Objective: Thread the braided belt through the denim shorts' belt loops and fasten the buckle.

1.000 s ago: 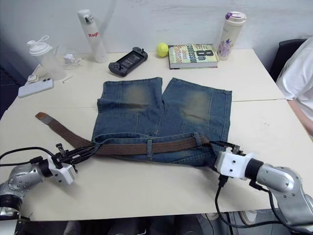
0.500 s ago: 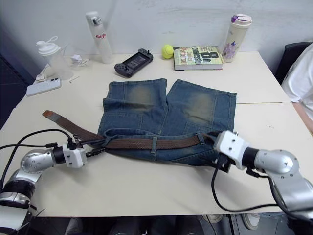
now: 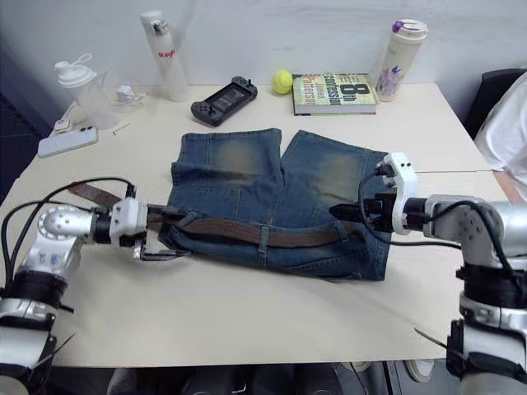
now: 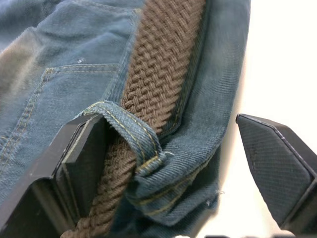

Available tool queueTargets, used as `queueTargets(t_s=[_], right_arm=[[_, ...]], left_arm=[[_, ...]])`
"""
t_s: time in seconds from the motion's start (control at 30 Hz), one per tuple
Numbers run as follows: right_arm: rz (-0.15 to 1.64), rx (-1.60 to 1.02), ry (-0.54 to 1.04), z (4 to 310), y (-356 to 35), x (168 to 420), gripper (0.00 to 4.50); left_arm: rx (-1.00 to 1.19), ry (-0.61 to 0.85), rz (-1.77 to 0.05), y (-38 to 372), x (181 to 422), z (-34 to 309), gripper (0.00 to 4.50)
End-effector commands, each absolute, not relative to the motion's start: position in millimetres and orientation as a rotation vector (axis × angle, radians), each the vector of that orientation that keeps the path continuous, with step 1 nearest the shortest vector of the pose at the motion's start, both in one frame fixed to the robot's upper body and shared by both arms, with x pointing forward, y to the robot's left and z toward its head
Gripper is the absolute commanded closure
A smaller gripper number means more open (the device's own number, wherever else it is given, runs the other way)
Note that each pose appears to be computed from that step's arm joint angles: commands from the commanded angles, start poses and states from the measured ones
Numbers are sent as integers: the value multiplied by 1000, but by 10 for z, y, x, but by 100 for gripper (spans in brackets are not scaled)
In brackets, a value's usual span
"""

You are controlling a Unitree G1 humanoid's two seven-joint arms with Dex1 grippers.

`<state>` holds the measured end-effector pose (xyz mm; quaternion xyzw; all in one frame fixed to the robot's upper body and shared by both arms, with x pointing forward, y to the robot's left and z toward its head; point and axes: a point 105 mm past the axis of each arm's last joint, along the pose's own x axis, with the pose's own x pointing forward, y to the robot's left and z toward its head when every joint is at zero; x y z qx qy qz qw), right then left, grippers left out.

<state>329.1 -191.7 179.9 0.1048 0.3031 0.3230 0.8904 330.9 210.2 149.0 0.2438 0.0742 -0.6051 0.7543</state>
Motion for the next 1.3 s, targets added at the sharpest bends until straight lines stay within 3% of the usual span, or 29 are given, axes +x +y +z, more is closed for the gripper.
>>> queueTargets(t_s=[0.03,0.5,0.6,0.7,0.73,0.8,0.83,0.87,0.93,1.07,1.2,1.3], right_arm=[[680,252,669,1805,-1929,3258,0],[647,289,807,1530,-2010,3187,0],[641,296,795,1524,-2008,3211,84],[642,299,783,1533,-2006,3221,211],[644,302,780,1539,-2005,3222,269],[649,299,771,1554,-2002,3224,336],[655,295,766,1562,-1994,3221,398],[669,297,749,1588,-1973,3223,418],[687,266,728,1608,-1951,3214,428],[756,216,617,1741,-1875,3163,428],[888,130,454,1974,-1753,2954,428],[1074,-33,267,2136,-1593,2516,428]], left_arm=[[395,258,-1331,2171,3356,1642,5],[159,440,-1373,2104,3491,1646,5],[171,453,-1368,2109,3507,1608,0],[156,431,-1342,2096,3557,1613,78],[160,426,-1341,2093,3565,1615,122],[173,426,-1347,2090,3562,1607,194],[185,427,-1350,2089,3559,1598,251],[199,426,-1354,2087,3556,1585,274],[211,420,-1358,2082,3553,1574,358],[256,365,-1352,2075,3555,1585,358],[294,162,-1325,2011,3546,1747,358],[463,-13,-1307,1977,3322,1753,358]])
